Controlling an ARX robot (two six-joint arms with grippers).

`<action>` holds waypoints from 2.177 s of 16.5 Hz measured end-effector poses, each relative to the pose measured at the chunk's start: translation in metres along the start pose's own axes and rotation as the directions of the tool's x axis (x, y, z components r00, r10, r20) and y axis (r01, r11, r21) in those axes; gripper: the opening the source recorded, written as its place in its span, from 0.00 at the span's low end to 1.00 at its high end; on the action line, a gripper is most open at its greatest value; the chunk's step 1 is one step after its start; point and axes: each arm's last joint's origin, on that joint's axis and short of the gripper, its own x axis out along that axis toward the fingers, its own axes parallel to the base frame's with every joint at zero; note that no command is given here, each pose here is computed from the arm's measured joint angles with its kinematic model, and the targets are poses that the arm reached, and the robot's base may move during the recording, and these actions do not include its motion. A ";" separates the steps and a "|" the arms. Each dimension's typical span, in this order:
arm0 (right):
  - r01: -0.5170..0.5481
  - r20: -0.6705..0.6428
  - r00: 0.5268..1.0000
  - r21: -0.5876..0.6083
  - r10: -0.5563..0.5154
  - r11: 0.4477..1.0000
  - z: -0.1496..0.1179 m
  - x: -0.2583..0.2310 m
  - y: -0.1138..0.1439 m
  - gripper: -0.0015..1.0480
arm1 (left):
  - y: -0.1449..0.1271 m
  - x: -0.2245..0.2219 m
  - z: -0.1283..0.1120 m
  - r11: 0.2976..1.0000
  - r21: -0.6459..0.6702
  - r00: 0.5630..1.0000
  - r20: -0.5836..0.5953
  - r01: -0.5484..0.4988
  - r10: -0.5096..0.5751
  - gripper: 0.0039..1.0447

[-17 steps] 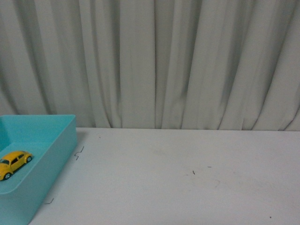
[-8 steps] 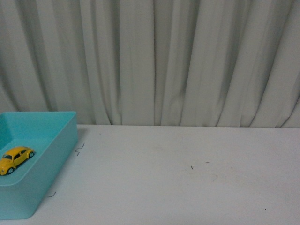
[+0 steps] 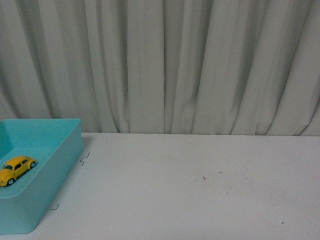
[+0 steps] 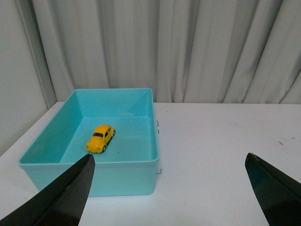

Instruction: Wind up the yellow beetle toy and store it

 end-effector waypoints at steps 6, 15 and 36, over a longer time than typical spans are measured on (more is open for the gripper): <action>0.000 0.001 1.000 0.000 0.000 1.000 0.000 0.000 0.000 0.94 | 0.000 0.000 0.000 1.000 0.000 1.000 0.003 0.000 0.000 0.94; 0.000 0.000 1.000 0.003 0.000 1.000 0.000 0.000 0.000 0.94 | 0.000 0.000 0.000 1.000 0.000 1.000 0.000 0.000 0.000 0.94; 0.000 -0.002 1.000 0.004 0.000 1.000 0.000 0.000 0.000 0.94 | 0.000 0.000 0.000 1.000 0.000 1.000 -0.002 0.000 0.000 0.94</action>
